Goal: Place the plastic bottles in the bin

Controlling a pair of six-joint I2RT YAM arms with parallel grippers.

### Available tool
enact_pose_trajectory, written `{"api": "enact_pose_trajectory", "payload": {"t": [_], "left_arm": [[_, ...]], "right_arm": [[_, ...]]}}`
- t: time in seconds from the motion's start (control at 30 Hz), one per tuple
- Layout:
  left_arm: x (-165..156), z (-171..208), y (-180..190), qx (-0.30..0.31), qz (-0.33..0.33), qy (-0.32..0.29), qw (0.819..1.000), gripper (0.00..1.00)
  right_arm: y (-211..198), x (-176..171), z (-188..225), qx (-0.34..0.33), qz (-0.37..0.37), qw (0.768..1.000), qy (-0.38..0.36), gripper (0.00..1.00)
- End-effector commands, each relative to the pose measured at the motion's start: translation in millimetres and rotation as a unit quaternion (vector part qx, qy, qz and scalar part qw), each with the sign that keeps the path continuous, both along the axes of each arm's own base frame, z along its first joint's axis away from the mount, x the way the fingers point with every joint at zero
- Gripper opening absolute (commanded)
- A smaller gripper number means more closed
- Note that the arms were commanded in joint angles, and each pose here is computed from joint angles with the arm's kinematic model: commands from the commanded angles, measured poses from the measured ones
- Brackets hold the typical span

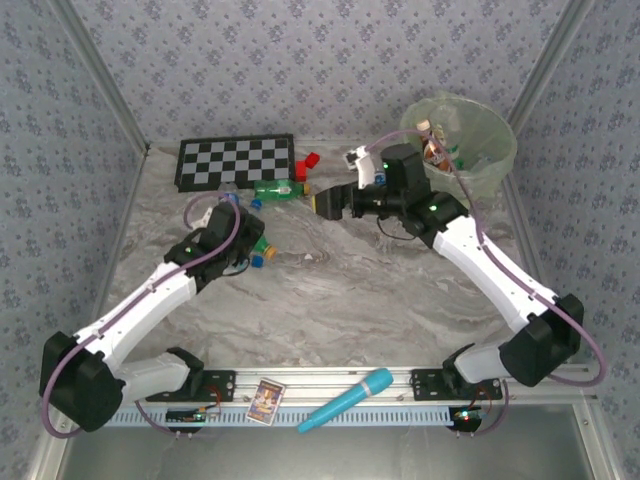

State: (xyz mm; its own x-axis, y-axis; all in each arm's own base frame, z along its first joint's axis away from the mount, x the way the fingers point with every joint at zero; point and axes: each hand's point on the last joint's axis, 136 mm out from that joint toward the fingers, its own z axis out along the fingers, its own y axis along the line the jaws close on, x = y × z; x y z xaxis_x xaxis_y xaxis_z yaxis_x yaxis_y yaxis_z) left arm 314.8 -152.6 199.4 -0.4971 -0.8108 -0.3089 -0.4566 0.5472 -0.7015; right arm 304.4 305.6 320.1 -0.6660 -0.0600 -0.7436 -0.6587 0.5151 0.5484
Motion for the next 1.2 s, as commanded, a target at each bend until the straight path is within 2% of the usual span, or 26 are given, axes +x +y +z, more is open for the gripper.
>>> {"api": "enact_pose_trajectory", "payload": {"t": [0.0, 0.17, 0.4, 0.7, 0.93, 1.17], "left_arm": [[23, 55, -23, -0.01, -0.053, -0.067, 0.996, 0.56], [38, 90, -44, -0.034, -0.086, -0.109, 0.99, 0.56], [45, 107, -70, -0.069, -0.131, -0.12, 0.982, 0.56], [43, 121, -74, -0.079, -0.141, -0.136, 0.977, 0.56], [40, 122, -74, -0.075, -0.147, -0.136, 0.977, 0.56], [39, 118, -79, -0.077, -0.153, -0.13, 0.977, 0.56]], "right_arm": [[27, -15, 13, 0.034, 0.062, 0.997, 0.017, 0.79], [46, -20, -2, 0.012, 0.089, 0.995, 0.04, 0.71], [59, -15, -7, 0.008, 0.096, 0.994, 0.053, 0.56], [63, -9, -30, -0.024, 0.084, 0.993, 0.077, 0.56], [52, 9, -44, -0.061, 0.029, 0.995, 0.078, 0.56], [54, 7, -32, -0.039, 0.039, 0.996, 0.073, 0.44]]}}
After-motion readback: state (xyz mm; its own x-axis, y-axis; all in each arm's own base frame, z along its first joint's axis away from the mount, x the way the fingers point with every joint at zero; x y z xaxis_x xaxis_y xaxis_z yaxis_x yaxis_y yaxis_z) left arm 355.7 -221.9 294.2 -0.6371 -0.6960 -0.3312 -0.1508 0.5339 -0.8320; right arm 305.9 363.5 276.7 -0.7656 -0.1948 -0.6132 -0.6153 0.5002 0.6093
